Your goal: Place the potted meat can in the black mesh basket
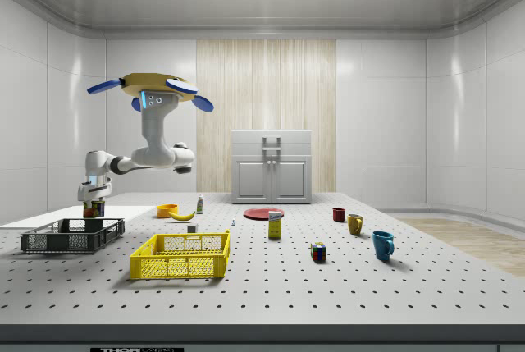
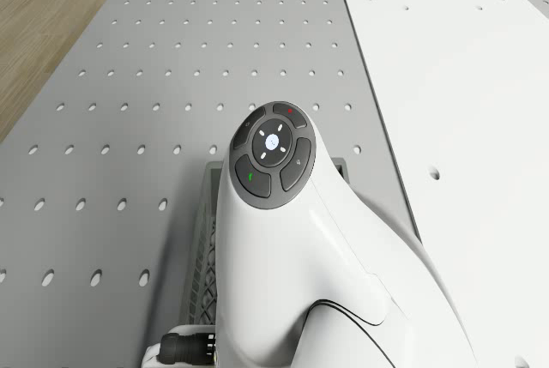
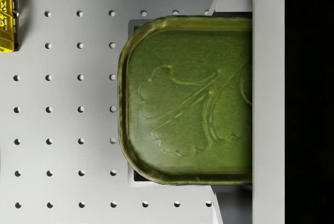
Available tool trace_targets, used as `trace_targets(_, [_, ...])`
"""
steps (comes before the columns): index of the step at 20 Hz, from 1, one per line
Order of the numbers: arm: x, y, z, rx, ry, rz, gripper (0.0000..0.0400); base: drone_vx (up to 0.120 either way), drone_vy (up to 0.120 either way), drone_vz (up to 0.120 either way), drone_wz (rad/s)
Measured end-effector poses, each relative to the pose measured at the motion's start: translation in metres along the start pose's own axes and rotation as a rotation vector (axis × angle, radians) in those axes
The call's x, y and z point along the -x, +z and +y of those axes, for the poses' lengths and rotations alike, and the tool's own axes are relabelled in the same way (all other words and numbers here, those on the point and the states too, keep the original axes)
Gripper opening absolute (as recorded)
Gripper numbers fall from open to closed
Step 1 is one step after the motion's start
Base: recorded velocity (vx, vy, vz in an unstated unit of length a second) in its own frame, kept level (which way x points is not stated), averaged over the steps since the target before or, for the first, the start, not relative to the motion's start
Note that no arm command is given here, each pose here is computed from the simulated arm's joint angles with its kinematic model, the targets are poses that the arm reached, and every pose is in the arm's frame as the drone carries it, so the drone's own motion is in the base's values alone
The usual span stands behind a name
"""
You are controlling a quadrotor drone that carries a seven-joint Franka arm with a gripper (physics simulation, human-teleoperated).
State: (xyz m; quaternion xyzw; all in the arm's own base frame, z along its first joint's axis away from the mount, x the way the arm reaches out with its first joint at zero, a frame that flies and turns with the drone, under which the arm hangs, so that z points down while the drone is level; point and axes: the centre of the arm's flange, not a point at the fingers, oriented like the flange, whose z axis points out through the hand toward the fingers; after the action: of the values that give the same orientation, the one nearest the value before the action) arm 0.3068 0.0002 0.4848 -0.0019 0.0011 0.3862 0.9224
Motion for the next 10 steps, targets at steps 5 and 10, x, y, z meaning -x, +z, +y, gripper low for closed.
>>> trace_targets(5, [0.0,0.0,0.0,0.0,0.0,0.0,0.0286,0.12,0.0,-0.12,0.0])
trace_targets(10, [0.0,0.0,0.0,0.0,0.0,0.0,0.0286,0.12,-0.056,-0.056,0.0])
